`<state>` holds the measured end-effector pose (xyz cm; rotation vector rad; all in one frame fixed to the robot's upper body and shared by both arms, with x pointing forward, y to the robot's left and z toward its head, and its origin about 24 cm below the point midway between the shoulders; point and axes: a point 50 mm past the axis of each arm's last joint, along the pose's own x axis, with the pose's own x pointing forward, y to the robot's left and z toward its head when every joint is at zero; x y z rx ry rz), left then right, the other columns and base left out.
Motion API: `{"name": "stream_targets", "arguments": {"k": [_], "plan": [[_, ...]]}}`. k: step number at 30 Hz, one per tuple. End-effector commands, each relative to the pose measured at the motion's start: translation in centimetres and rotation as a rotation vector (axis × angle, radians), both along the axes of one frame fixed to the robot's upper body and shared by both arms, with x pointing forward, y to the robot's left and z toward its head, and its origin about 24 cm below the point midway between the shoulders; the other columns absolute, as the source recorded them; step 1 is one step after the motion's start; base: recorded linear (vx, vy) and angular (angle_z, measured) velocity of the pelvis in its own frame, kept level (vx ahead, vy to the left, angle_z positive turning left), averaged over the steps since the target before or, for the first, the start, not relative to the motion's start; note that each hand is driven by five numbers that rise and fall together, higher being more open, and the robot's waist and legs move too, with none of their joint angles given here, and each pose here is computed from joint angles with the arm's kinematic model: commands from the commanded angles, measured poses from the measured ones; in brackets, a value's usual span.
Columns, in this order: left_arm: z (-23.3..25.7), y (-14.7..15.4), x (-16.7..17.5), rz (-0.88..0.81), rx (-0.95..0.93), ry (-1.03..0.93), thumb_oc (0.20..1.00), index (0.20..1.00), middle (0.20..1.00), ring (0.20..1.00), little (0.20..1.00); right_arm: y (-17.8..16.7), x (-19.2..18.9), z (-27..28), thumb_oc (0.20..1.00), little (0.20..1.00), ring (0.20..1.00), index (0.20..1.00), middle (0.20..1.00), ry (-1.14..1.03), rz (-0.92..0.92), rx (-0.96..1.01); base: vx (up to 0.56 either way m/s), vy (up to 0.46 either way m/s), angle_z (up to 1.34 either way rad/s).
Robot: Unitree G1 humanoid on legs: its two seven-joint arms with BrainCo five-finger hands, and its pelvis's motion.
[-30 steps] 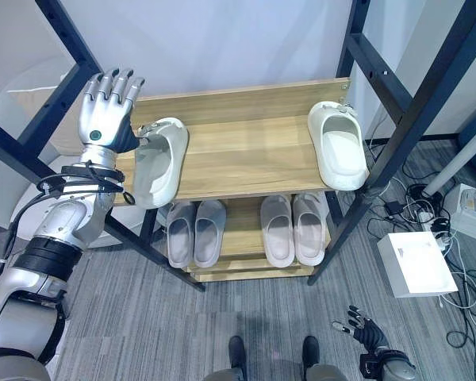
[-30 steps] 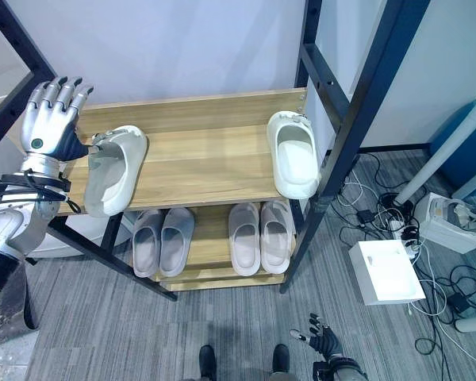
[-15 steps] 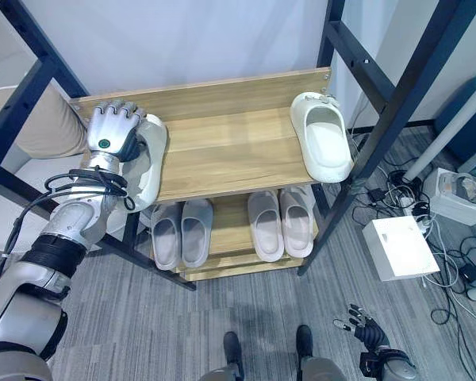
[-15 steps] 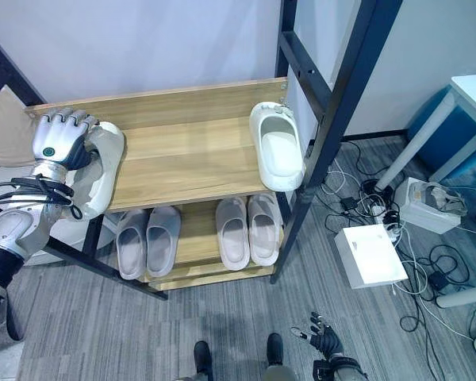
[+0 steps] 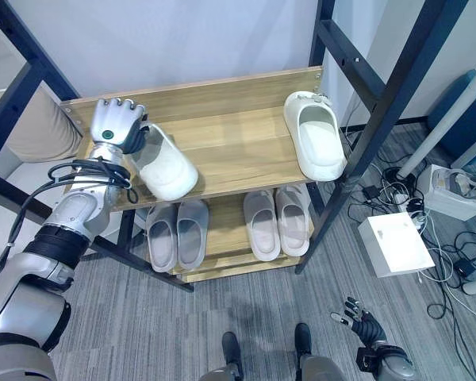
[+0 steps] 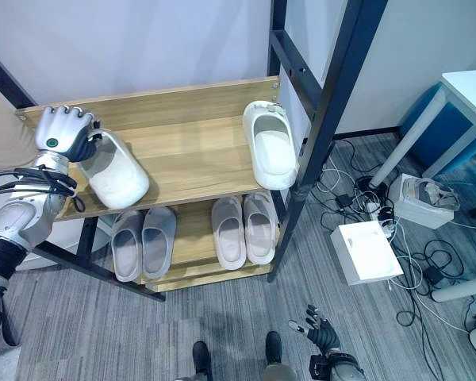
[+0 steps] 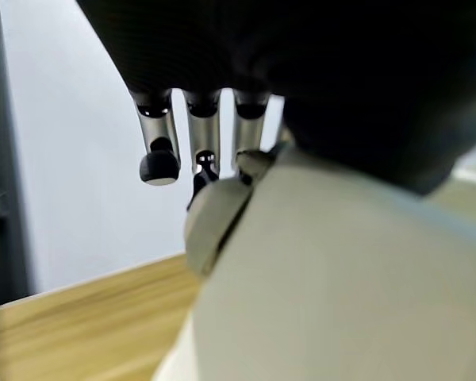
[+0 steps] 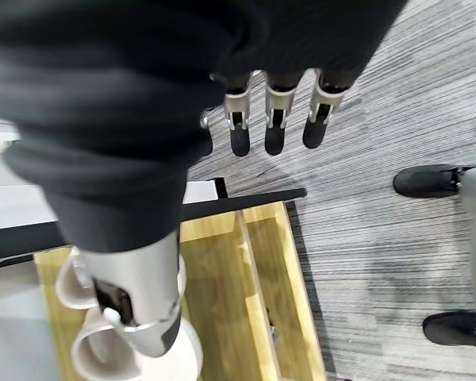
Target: Arrange the slippers neatly on the shoe rack.
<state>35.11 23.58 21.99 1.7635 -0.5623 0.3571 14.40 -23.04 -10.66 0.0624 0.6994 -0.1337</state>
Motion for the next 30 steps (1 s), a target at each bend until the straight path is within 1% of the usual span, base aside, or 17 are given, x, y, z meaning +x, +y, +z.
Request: {"name": "stream_targets", "arguments": {"k": [1,3,11,18,24,25,26,27,30], "plan": [[5.3,-2.4,0.9,-0.063,0.027,-0.165,0.2,0.2,0.2,0.2,0.2,0.0,1.5,1.1,1.0,1.0,1.0,1.0,1.0,-0.087,-0.011,0.018,0.01,-0.032,-0.01],[5.5,-4.3,1.2,-0.119,0.038,-0.164,0.2,0.2,0.2,0.2,0.2,0.0,1.6,1.2,1.0,1.0,1.0,1.0,1.0,-0.089,-0.012,0.019,0.0,-0.017,-0.01],[5.8,-8.2,2.2,-0.219,0.063,-0.156,0.2,0.2,0.2,0.2,0.2,-1.1,1.7,1.6,1.0,1.0,1.0,1.0,1.0,-0.112,-0.062,0.009,0.01,-0.018,-0.12],[6.2,-9.6,3.3,-0.212,0.087,-0.156,0.2,0.2,0.2,0.2,0.2,-2.7,1.5,2.0,1.0,1.0,1.0,1.0,1.0,-0.134,-0.121,-0.012,0.02,-0.024,-0.11],[5.7,-8.7,4.1,-0.154,0.081,-0.129,0.2,0.2,0.2,0.2,0.2,-3.0,2.1,2.8,1.0,1.0,1.0,1.0,1.0,-0.186,-0.164,-0.025,0.03,-0.014,-0.12],[5.2,-8.1,4.6,-0.118,0.035,-0.1,0.366,0.366,0.366,0.366,0.366,-2.7,1.7,2.6,1.0,1.0,1.0,1.0,1.0,-0.169,-0.147,-0.015,0.04,-0.021,-0.02],[5.2,-8.1,4.7,-0.118,0.034,-0.1,0.548,0.548,0.548,0.548,0.548,-2.7,1.7,2.6,1.0,1.0,1.0,1.0,1.0,-0.169,-0.147,-0.015,0.04,-0.03,-0.02],[5.4,-7.5,4.8,-0.084,0.031,-0.095,1.0,1.0,1.0,1.0,1.0,-2.5,1.0,2.5,1.0,1.0,1.0,1.0,1.0,-0.164,-0.139,-0.004,0.02,-0.033,-0.01],[5.1,-7.0,4.6,-0.078,0.027,-0.09,1.0,1.0,1.0,1.0,1.0,-2.2,0.5,2.3,1.0,1.0,1.0,1.0,1.0,-0.153,-0.129,0.007,0.01,-0.022,-0.01]]}}
